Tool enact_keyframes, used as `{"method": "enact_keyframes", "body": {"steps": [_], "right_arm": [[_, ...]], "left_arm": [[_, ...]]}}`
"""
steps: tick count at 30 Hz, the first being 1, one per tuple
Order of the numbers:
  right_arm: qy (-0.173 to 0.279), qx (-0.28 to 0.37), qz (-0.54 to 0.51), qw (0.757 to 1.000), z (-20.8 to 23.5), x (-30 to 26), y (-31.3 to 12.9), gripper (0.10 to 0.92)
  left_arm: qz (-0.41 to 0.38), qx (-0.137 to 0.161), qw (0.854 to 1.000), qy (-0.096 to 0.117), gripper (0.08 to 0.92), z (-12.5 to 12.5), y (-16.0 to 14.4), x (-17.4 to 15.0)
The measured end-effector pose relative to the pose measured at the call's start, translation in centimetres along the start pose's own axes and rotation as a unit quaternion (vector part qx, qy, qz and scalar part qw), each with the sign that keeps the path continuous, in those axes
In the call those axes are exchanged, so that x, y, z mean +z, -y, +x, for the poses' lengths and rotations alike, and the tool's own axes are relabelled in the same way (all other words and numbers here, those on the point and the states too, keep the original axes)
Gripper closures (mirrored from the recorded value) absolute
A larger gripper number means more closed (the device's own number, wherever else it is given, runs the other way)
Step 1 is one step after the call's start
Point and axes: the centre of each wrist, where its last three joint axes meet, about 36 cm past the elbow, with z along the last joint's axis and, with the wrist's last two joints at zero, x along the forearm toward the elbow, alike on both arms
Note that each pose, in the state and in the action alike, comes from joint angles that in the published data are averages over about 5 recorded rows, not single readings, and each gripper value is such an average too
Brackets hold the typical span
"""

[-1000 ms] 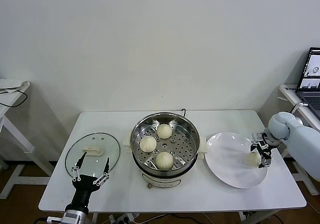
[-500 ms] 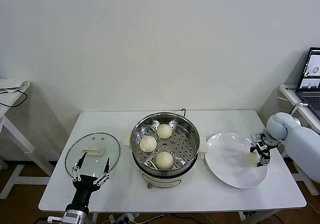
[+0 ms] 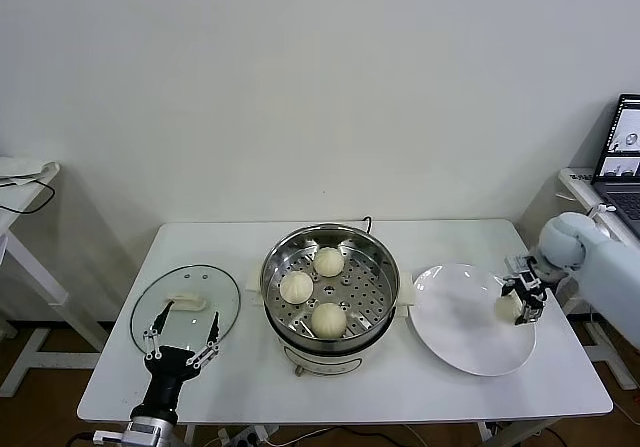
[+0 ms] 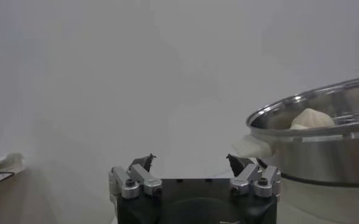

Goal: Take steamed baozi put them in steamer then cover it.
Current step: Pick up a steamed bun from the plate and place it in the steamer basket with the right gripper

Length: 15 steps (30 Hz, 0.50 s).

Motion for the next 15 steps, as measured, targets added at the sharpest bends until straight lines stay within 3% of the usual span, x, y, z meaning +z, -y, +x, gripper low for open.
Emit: {"method": "enact_keyframes", "body": {"steps": [15], "right_arm": [[0.087,0.05,-0.014,0.995,12.8,-9.6,0.1,0.344]], "left_arm": [[0.0,-0.001,1.0,0.014,0.177,-0.1,-0.6,-0.6]]}}
